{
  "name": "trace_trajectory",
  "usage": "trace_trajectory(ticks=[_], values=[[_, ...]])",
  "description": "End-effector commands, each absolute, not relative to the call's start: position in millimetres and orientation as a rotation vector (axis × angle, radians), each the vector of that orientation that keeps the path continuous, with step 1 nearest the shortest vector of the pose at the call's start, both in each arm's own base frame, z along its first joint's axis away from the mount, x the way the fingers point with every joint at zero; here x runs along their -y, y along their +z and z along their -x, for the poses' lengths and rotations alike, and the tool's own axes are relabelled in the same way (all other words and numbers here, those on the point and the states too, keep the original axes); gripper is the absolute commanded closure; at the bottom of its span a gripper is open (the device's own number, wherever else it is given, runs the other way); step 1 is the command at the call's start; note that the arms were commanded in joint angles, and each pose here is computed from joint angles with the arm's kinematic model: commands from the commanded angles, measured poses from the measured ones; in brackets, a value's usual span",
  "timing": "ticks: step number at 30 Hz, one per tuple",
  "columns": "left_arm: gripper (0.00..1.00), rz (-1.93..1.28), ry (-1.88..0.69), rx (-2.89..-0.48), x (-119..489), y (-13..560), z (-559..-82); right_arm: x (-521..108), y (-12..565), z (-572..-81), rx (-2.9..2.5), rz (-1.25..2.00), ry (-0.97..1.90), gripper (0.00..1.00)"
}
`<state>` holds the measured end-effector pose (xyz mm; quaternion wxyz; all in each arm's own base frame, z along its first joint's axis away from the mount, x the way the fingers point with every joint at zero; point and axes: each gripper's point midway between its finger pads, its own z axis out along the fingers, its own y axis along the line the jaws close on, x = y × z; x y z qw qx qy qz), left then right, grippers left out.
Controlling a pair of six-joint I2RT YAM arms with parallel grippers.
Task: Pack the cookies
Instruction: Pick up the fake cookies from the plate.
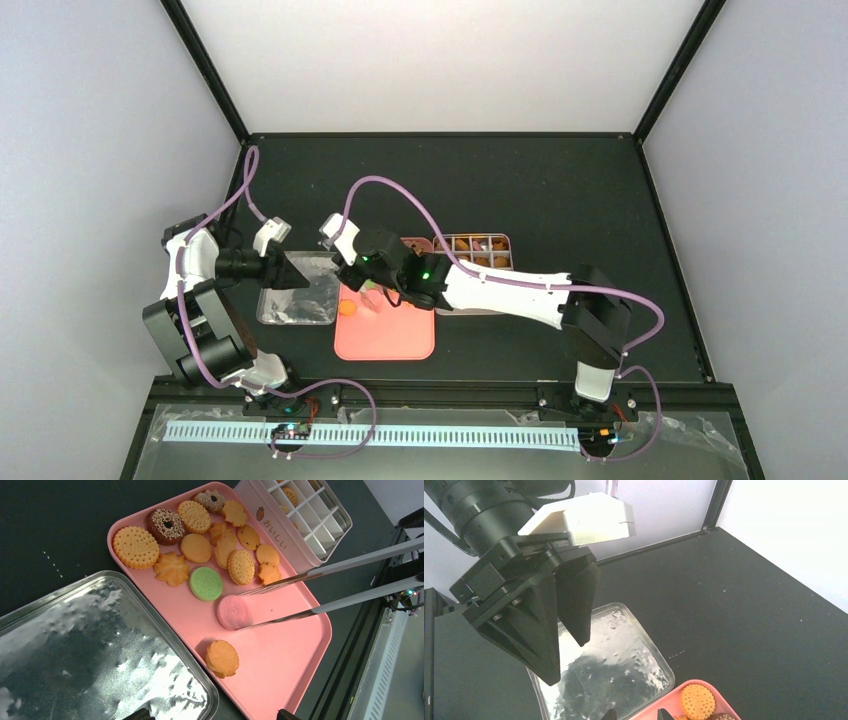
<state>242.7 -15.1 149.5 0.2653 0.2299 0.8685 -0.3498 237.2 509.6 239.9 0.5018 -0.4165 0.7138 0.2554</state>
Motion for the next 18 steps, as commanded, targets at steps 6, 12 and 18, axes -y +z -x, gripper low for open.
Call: trace_trajectory(ticks=[6, 12, 18], values=[[0.34, -0.647, -0.913, -2.312, 12.9, 157.8, -245.4, -466.5, 315.1, -229.6, -1.612, 0.879, 0.659, 0.99], [0.34, -0.644, -0.915, -2.305, 13.0, 159.8, -246.6, -428.2, 321.1, -225.1, -1.616, 0.816, 0.629, 0.99], [0.34, -0.637, -0.921, -2.300, 13.5, 159.4, -247.2, -401.8, 315.7, -229.7, -1.645, 0.754, 0.621, 0.99]])
